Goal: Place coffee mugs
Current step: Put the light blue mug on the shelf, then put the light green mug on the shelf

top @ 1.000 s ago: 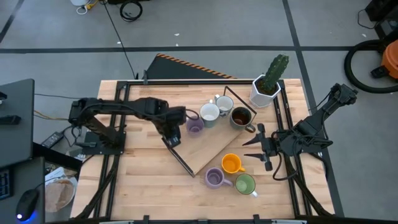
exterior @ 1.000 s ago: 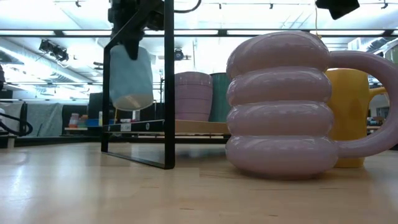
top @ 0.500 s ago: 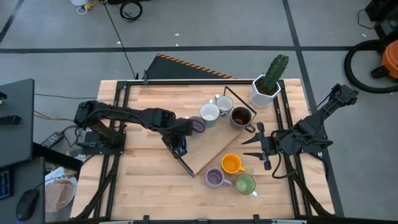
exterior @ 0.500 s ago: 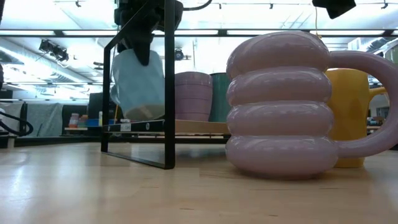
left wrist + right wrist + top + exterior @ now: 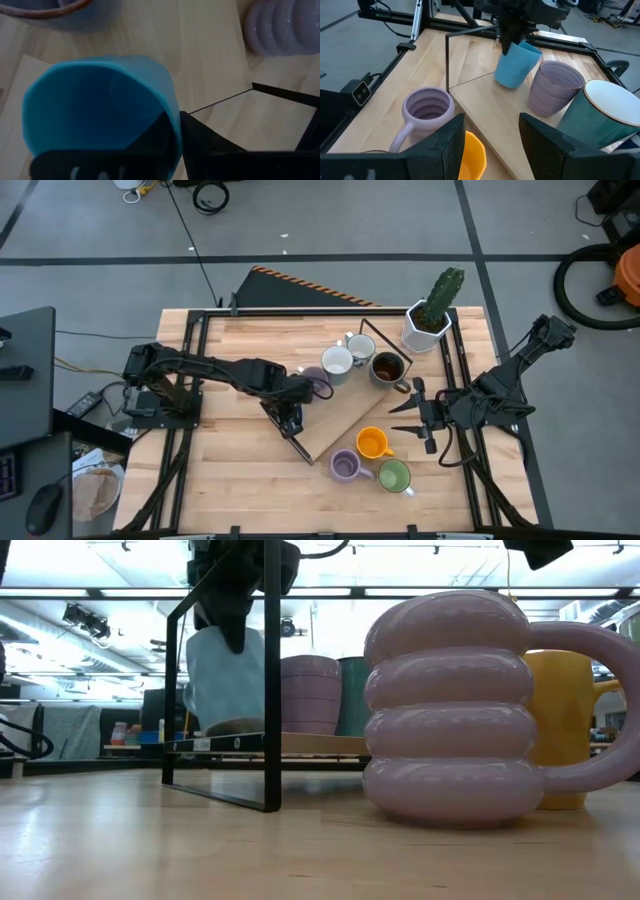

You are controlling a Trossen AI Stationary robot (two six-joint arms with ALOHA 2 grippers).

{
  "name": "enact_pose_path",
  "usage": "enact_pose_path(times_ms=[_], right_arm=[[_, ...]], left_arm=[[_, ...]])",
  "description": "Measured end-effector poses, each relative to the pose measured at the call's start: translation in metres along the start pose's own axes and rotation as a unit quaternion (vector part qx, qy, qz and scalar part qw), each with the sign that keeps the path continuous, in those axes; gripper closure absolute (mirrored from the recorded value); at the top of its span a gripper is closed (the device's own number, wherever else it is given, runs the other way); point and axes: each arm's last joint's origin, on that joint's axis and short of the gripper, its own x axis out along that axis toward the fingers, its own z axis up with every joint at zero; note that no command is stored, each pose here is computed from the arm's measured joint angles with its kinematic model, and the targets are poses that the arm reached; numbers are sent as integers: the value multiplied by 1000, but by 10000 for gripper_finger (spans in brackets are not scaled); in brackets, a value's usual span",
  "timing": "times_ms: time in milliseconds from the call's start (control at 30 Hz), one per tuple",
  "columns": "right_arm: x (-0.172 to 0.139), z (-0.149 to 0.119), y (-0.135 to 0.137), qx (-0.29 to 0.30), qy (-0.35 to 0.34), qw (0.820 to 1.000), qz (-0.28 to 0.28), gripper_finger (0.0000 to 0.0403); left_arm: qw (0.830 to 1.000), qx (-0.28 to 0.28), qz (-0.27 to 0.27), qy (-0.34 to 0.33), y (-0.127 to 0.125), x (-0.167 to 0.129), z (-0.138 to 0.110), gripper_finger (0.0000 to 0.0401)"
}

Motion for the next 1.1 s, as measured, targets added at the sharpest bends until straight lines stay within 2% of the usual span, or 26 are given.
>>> enact_pose_path(times_ms=[333, 633, 767, 933, 1100], right_arm=[[0, 0, 0, 9, 1, 1000, 5, 212], [1, 0, 3, 35, 8, 999, 37, 212], [12, 0, 9, 32, 9, 999, 34, 212], [32, 0, 19, 6, 57, 998, 24, 212], [49, 7, 27, 6, 120, 992, 33, 212]], left_arm=[[1000, 10, -13, -27, -3, 0, 5, 292], [999, 17, -40, -18, -5, -1, 5, 285], [997, 57, -41, -34, -9, -15, 11, 285], [987, 138, 9, -82, -6, -33, 15, 285], [980, 170, 43, -90, 9, -41, 19, 284]])
